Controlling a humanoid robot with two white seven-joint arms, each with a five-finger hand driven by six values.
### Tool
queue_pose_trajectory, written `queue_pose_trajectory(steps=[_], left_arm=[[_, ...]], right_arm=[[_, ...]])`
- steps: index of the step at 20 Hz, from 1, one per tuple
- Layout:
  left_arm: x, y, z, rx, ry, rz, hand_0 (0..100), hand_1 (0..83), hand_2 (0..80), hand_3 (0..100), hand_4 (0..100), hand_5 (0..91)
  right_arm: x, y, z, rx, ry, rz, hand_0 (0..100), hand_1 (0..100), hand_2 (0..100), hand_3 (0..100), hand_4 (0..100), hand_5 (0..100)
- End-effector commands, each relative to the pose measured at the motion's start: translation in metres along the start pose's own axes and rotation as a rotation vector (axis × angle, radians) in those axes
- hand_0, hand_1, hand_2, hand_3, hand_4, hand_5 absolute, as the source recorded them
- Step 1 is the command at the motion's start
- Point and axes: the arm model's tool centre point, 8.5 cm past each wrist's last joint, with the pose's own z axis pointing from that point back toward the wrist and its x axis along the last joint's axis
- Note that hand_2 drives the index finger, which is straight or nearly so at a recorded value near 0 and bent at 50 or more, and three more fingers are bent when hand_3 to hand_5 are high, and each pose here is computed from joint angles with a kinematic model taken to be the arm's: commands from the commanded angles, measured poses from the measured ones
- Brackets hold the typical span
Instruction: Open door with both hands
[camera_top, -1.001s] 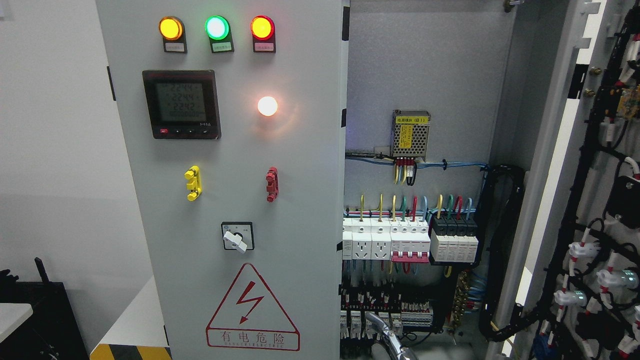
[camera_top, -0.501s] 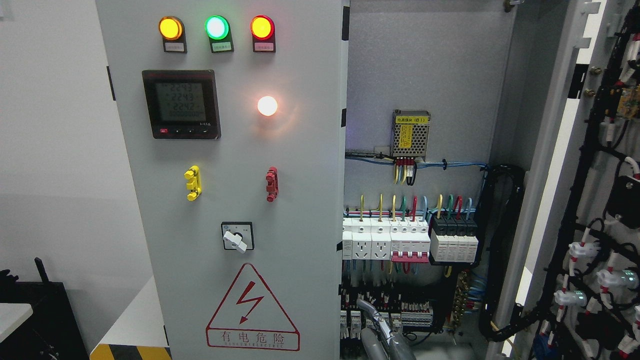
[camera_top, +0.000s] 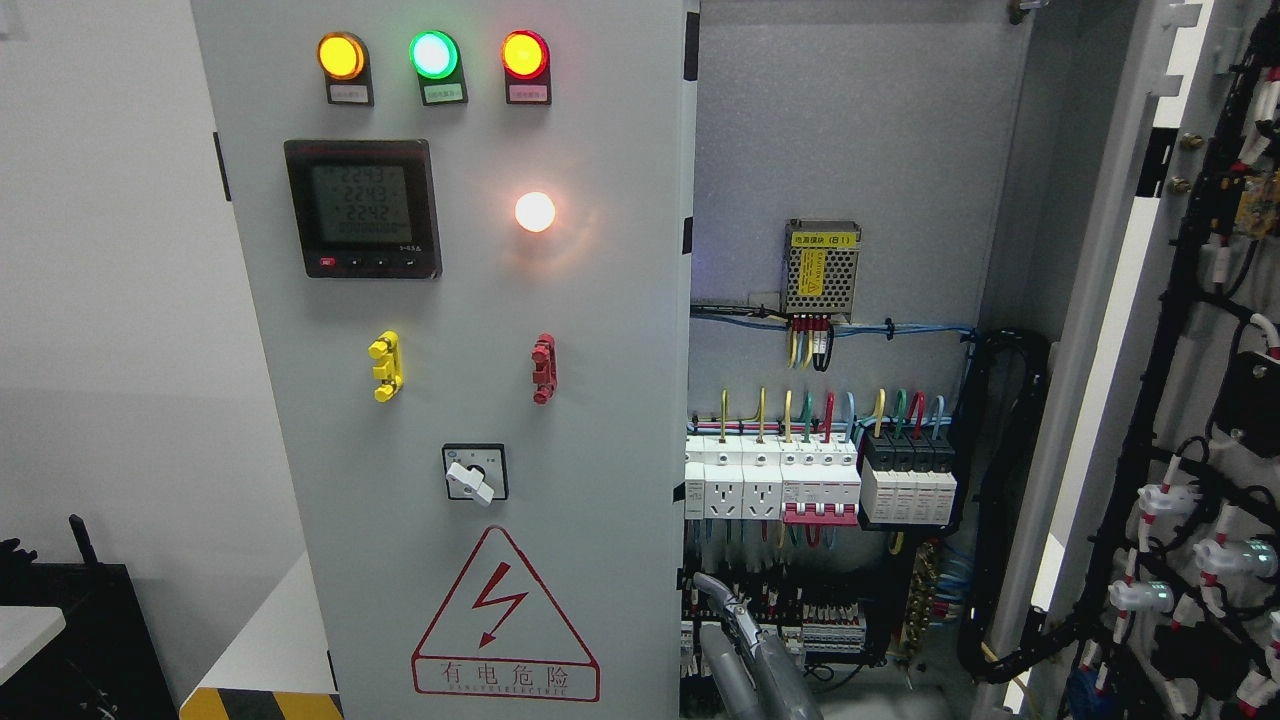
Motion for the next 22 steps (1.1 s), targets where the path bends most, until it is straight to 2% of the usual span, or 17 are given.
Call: queue_pose_trajectory(steps=[1, 9, 22], left_arm=[[0.001, -0.016, -0.003, -0.025, -0.002, 0.003, 12, 38.9, 0.0, 0, 0, 0.0], [0.001, -0.016, -0.003, -0.025, -0.002, 0.003, 12, 38.9, 0.0, 0, 0, 0.0], [0.001, -0.016, -0.003, -0.025, -0.002, 0.003, 12, 38.9, 0.0, 0, 0, 0.0]], right_arm=[[-0.022, 0.001, -0.011, -0.001, 0.064, -0.009, 50, 0, 0, 0, 0, 0], [-0.020, -0.015, -0.025, -0.029, 0.063, -0.005, 50, 0, 0, 0, 0, 0], [-0.020, -0.019, -0.033, -0.032, 0.084, -0.009, 50, 0, 0, 0, 0, 0]])
